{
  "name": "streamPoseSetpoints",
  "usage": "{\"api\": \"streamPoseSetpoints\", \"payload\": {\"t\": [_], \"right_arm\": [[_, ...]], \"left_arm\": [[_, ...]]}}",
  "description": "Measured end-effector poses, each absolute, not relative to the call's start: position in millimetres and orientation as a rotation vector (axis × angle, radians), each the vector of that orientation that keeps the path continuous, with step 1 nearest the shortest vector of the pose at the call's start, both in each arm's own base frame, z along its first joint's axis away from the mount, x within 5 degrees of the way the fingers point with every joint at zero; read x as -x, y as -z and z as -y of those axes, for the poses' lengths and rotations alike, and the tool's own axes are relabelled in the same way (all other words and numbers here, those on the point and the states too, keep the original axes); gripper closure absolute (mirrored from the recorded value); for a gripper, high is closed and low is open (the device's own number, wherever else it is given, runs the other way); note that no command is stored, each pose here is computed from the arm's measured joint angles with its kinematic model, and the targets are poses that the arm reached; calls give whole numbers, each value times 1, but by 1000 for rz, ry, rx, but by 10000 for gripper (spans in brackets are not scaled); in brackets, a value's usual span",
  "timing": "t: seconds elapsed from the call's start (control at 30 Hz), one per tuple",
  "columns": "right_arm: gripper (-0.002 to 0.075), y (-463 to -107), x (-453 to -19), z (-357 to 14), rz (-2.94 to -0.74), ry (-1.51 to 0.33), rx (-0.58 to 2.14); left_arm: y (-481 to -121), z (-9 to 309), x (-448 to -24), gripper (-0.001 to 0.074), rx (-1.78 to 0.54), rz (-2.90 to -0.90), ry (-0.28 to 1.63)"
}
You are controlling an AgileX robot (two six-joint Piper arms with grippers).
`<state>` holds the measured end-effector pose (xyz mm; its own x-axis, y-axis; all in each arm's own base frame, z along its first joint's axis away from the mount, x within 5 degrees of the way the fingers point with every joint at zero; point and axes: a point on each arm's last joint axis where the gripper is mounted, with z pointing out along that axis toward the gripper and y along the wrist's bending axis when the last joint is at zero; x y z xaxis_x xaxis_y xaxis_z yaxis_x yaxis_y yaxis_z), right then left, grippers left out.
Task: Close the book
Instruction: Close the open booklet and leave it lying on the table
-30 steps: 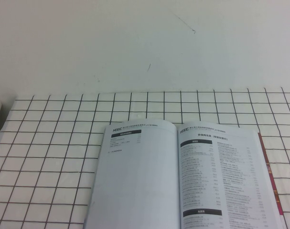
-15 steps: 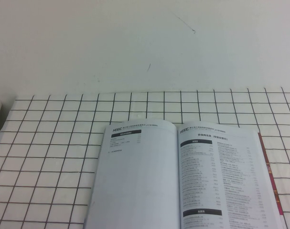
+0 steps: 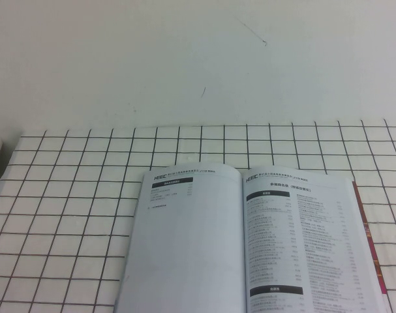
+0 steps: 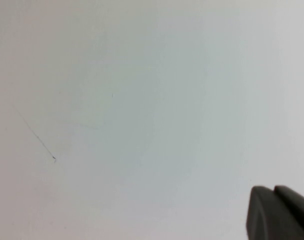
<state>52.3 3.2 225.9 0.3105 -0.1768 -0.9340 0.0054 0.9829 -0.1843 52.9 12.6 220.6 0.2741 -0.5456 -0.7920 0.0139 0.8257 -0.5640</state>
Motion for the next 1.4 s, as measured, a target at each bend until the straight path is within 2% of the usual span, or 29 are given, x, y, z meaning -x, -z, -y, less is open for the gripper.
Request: {"api": "streamPoseSetpoints", "payload": {"t": [0.2, 0.43, 0.57, 0.7, 0.8, 0.9, 1.07, 1.2, 1.4], "right_arm": [[729, -231, -51, -3, -1195, 121, 152], [729, -266, -27, 0, -746, 82, 48], [729, -303, -10, 9, -589, 22, -79], [729, -362, 23, 14, -447, -35, -139], [729, -408, 42, 14, -412, -55, -129], [729, -444, 40, 11, -510, -65, -96], [729, -474, -8, 0, -927, -55, 13], [729, -457, -59, -9, -1311, -87, 82], [729, -403, -120, -17, -1902, -84, 223]], "left_arm": [[-224, -16, -51, 738, 525, -1192, 385], [-246, -25, -41, 738, 546, -955, 366], [-298, -22, -22, 738, 444, -780, 358], [-362, -19, 13, 738, 325, -573, 293], [-407, -16, 30, 738, 255, -509, 233], [-443, -11, 31, 738, 199, -560, 180], [-465, -5, -8, 738, 135, -816, 142], [-449, 0, -60, 738, 116, -1134, 178], [-402, 11, -124, 738, 86, -1660, 265]]}}
